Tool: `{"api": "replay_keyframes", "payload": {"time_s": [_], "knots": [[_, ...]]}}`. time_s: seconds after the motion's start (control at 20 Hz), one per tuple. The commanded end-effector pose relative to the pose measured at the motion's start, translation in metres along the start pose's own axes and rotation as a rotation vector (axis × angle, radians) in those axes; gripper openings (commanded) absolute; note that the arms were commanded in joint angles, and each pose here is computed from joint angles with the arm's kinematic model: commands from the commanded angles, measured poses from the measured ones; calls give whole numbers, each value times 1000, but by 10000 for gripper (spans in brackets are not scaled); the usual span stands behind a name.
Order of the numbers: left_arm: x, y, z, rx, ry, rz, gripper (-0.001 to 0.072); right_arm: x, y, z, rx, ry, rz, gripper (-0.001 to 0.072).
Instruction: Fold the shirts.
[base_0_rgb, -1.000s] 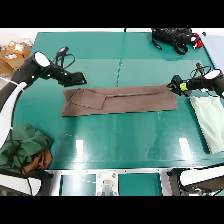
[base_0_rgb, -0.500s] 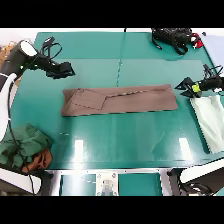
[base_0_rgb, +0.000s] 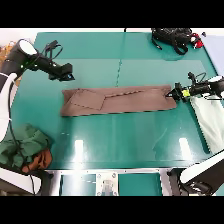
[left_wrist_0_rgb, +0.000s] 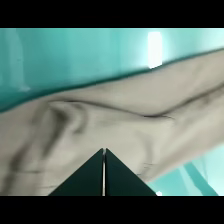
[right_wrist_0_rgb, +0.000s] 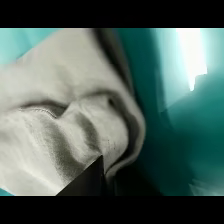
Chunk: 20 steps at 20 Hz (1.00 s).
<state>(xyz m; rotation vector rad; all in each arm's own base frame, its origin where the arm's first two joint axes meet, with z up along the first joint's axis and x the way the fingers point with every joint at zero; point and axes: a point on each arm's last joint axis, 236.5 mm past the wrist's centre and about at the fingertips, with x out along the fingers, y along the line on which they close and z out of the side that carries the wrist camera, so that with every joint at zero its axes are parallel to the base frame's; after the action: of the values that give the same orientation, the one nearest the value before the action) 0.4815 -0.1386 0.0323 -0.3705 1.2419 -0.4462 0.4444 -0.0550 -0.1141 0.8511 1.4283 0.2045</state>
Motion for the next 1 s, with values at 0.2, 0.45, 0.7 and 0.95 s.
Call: {"api": "replay_keyframes", "payload": {"time_s": [0.2, 0.45, 0.7, 0.95], "knots": [[85, -80, -17, 139, 25, -75, 29, -43, 43, -13, -102, -8, 8, 16], [173, -165, -65, 171, 72, -210, 29, -140, 142, -52, -277, -159, 75, 17], [223, -226, -92, 151, 14, -296, 29, -193, 224, -118, -460, -227, 167, 17], [240, -260, -98, 140, -2, -354, 29, -195, 238, -131, -501, -232, 173, 18]]}}
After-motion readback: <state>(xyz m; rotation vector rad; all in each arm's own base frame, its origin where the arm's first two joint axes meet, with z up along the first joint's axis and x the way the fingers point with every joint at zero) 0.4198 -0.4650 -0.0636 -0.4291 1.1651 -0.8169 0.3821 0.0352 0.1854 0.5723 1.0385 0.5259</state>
